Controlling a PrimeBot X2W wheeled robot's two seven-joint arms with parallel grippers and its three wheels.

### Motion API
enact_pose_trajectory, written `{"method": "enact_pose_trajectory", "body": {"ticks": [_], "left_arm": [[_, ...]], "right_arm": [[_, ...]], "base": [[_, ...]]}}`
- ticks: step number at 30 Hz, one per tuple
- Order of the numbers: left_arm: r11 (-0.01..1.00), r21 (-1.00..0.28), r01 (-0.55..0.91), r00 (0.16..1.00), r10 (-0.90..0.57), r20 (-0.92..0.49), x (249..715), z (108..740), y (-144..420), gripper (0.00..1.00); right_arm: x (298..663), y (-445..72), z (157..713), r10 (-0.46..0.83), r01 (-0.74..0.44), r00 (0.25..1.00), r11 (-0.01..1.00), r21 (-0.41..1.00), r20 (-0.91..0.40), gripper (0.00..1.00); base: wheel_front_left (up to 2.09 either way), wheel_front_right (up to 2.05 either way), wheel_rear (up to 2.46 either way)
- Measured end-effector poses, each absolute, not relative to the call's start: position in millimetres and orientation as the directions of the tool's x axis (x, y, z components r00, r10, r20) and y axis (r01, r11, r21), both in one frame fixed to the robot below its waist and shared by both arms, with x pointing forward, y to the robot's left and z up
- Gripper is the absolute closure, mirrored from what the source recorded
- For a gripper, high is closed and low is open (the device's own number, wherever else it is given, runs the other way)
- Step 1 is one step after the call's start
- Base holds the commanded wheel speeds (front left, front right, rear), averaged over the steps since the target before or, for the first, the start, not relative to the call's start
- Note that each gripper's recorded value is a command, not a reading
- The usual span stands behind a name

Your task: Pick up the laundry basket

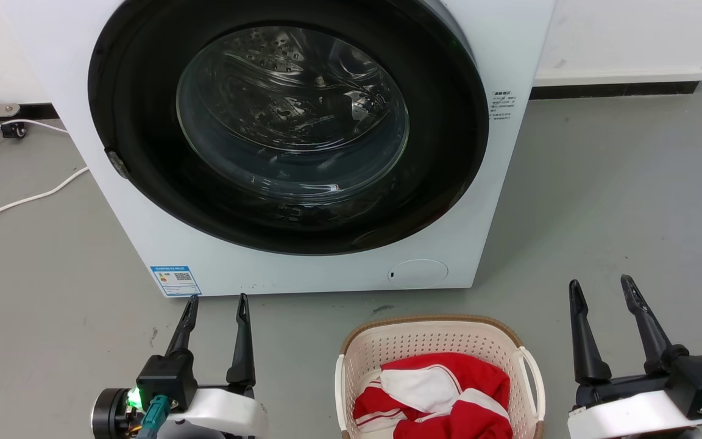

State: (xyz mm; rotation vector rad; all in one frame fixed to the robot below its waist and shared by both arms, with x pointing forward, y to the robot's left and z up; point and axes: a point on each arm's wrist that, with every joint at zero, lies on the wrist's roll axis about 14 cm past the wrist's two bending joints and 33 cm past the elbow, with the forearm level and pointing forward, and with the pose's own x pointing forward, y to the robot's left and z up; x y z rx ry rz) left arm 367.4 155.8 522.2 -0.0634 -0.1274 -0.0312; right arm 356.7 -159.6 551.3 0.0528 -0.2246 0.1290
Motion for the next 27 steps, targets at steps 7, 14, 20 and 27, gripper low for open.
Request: {"method": "enact_pose_trajectory", "body": {"ticks": [7, 14, 20, 27], "left_arm": [[0.998, -0.061, 0.033, 0.992, -0.025, 0.122, 367.3, 520.3, 156.5, 0.0], [0.998, -0.061, 0.031, 0.993, -0.023, 0.116, 367.6, 518.3, 157.0, 0.0], [0.998, -0.06, 0.029, 0.995, -0.023, 0.096, 368.5, 511.7, 157.2, 0.0], [0.997, -0.051, 0.065, 0.996, -0.062, 0.067, 387.7, 502.9, 149.4, 0.0]], "right_arm": [[356.9, -159.2, 549.4, 0.122, -0.135, 0.968, 0.99, 0.042, 0.22, 0.0], [357.5, -158.1, 547.6, 0.126, -0.138, 0.969, 0.99, 0.042, 0.214, 0.0], [358.6, -159.3, 542.5, 0.123, -0.133, 0.972, 0.99, 0.037, 0.198, 0.0], [372.2, -174.5, 520.0, 0.09, -0.088, 0.988, 0.996, -0.026, 0.125, 0.0]], "base": [[0.0, 0.0, 0.0], [0.0, 0.0, 0.0], [0.0, 0.0, 0.0], [0.0, 0.0, 0.0]]}}
